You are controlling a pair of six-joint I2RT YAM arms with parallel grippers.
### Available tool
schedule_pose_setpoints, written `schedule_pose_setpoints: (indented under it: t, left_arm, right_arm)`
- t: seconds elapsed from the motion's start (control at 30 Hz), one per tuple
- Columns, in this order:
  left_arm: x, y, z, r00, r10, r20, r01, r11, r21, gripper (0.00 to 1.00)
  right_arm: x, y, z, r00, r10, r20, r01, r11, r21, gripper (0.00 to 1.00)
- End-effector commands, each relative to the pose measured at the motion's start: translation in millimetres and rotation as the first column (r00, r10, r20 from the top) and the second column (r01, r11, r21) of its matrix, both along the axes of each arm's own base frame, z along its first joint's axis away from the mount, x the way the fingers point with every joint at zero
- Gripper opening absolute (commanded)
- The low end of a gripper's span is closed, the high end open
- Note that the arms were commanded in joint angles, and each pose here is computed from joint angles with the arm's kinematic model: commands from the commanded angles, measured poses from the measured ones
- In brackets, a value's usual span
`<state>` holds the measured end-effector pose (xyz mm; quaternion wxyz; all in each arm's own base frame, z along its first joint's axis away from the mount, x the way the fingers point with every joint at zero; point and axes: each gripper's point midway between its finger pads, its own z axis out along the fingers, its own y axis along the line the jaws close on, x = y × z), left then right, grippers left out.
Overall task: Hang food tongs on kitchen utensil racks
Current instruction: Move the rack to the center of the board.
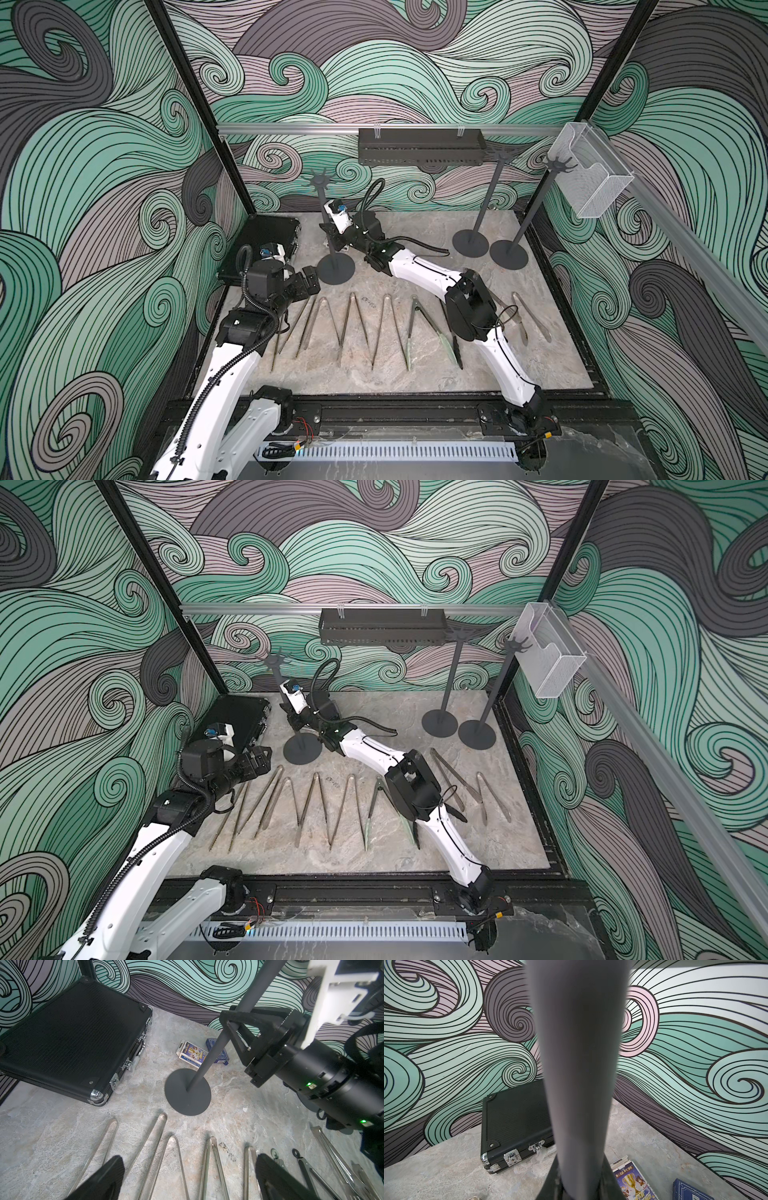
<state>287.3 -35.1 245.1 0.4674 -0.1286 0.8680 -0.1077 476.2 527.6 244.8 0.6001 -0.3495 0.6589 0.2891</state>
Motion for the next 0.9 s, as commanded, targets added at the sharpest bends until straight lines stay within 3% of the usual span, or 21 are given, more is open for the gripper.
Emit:
schedule_pose_setpoints:
  t: [0.0, 0.13, 0.2, 0.33, 0.5, 0.6, 0.87]
  left_arm:
    - [-2, 0, 4, 1.000, -0.003, -0.002, 0.003, 1.000, 0.003, 0.99]
    - [-1, 0, 3, 1.000, -0.001, -0.009, 0.001, 1.000, 0.002, 0.99]
    - [0, -1, 3, 1.000, -0.003, -0.012, 0.003, 1.000, 0.001, 0.99]
    - [0, -1, 2, 1.000, -0.002, -0.016, 0.002, 1.000, 0.003, 0.99]
    - [-1, 0, 4, 1.000, 0.001, -0.020, -0.001, 1.000, 0.008, 0.98]
    - [-3, 2, 5, 1.000, 0.008, -0.029, -0.007, 1.000, 0.017, 0.98]
    - [-17, 12, 6, 0.995, 0.045, -0.095, -0.040, 0.998, 0.045, 0.96]
  right_arm:
    - [15, -8, 21, 0.993, -0.061, 0.105, 0.060, 0.998, 0.009, 0.00]
    - [16, -12, 18, 0.993, -0.073, 0.093, 0.072, 0.997, 0.011, 0.01]
    - [16, -13, 19, 0.993, -0.079, 0.088, 0.078, 0.997, 0.016, 0.15]
    - [16, -15, 21, 0.993, -0.082, 0.088, 0.081, 0.997, 0.019, 0.52]
    - [13, -18, 32, 0.992, -0.082, 0.093, 0.079, 0.996, 0.032, 0.76]
    - [8, -21, 39, 0.993, -0.076, 0.090, 0.072, 0.996, 0.043, 0.98]
    - [-16, -41, 57, 0.995, -0.068, 0.074, 0.062, 0.995, 0.077, 0.99]
